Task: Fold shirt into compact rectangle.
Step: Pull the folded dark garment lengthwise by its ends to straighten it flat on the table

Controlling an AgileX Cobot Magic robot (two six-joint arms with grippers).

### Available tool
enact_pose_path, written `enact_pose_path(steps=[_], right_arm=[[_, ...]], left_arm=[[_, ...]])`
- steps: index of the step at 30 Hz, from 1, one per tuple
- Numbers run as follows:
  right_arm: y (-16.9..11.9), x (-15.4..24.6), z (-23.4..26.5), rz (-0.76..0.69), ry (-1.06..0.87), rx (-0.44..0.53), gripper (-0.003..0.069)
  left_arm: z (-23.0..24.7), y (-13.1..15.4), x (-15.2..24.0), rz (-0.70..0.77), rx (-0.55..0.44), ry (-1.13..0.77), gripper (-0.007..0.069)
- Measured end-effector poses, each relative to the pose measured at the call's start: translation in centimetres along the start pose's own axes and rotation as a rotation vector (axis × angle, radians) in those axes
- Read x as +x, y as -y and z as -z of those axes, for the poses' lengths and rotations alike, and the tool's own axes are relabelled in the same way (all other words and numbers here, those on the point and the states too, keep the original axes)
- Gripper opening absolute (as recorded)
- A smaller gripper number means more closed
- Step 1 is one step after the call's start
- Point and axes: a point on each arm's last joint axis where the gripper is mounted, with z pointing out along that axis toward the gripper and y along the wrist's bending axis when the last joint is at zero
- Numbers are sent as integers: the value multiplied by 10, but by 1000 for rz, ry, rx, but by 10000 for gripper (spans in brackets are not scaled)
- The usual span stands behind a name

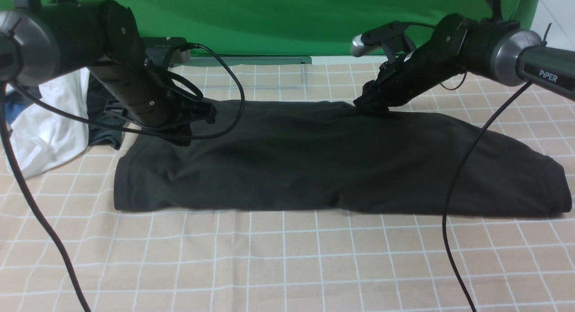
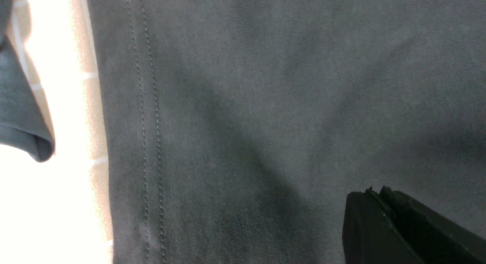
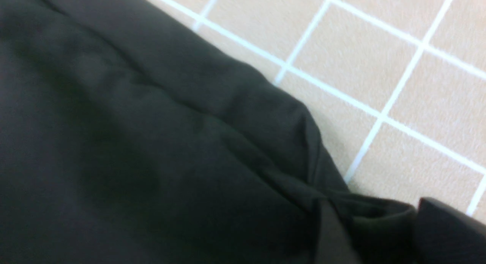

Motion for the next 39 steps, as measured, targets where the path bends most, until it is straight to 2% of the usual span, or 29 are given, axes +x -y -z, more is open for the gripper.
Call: enact_pose_path(steps=[2,4,7,9,11,26,28,30,35,37,39], right_arm=[[1,1,-3,2,-3,3,390],[-1,1,-3,12,-3,6,387],[-4,1,-4,21,-2,5,275],[-7,0,-5,28,2,3,130],[-8,-2,-5,31,14,8,84],[-5,-21,11,47,135,64,84],[-3,-20,7,45,147,74,92],[-2,-18,2,43,148,79,132],[-3,-19,6,31,140,72,378],[-6,-24,20,33,135,61,417],[-6,-35,51,30,136,60,398]], left_arm=[[0,0,0,0,0,0,19],[0,0,0,0,0,0,19],[0,0,0,0,0,0,19],[0,0,0,0,0,0,19],[0,0,0,-2,0,0,19],[0,0,0,-3,0,0,19],[0,0,0,-3,0,0,19],[0,0,0,-4,0,0,19],[6,-3,-1,-16,-37,18,19],[13,-3,0,-17,-52,27,19],[24,-3,1,-17,-62,40,19]])
